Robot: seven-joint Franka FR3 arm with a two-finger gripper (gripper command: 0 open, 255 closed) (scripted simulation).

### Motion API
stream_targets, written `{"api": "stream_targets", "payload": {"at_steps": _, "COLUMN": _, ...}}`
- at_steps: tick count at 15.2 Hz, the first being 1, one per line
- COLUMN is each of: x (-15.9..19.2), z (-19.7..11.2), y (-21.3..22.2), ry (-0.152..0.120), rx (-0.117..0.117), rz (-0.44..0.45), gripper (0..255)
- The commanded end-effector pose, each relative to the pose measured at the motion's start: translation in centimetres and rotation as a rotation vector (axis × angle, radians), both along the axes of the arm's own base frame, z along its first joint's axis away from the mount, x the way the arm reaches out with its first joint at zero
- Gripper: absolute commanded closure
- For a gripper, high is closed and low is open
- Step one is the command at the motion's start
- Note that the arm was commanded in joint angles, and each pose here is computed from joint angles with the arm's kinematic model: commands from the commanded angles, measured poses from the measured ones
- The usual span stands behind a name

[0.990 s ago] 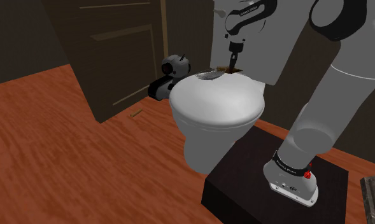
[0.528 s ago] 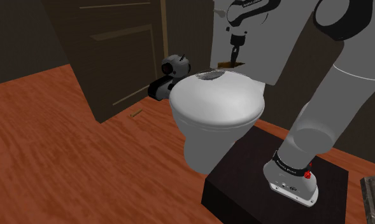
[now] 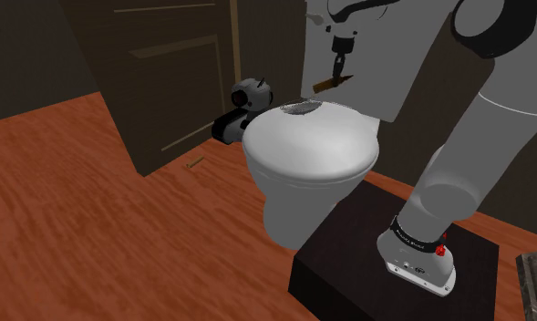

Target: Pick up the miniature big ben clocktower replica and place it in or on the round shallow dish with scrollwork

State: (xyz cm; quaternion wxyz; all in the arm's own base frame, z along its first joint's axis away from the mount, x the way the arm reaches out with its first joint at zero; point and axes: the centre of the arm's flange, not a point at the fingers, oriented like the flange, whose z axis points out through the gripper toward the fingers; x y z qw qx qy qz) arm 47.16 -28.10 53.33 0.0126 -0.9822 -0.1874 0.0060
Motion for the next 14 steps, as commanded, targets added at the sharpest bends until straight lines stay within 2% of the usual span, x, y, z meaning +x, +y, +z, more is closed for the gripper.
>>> {"api": "stream_targets", "payload": {"at_steps": 1, "x": 0.0, "z": 1.1, "y": 0.1, "ry": 0.0, "rx": 0.0, "rz": 0.0, "gripper": 255}}
{"api": "stream_targets", "payload": {"at_steps": 8, "x": 0.0, "z": 4.5, "y": 0.1, "ry": 0.0, "rx": 0.0, "rz": 0.0, "gripper": 255}}
{"api": "stream_targets", "payload": {"at_steps": 14, "x": 1.0, "z": 4.8, "y": 7.9, "ry": 0.0, "rx": 0.0, "rz": 0.0, "gripper": 255}}
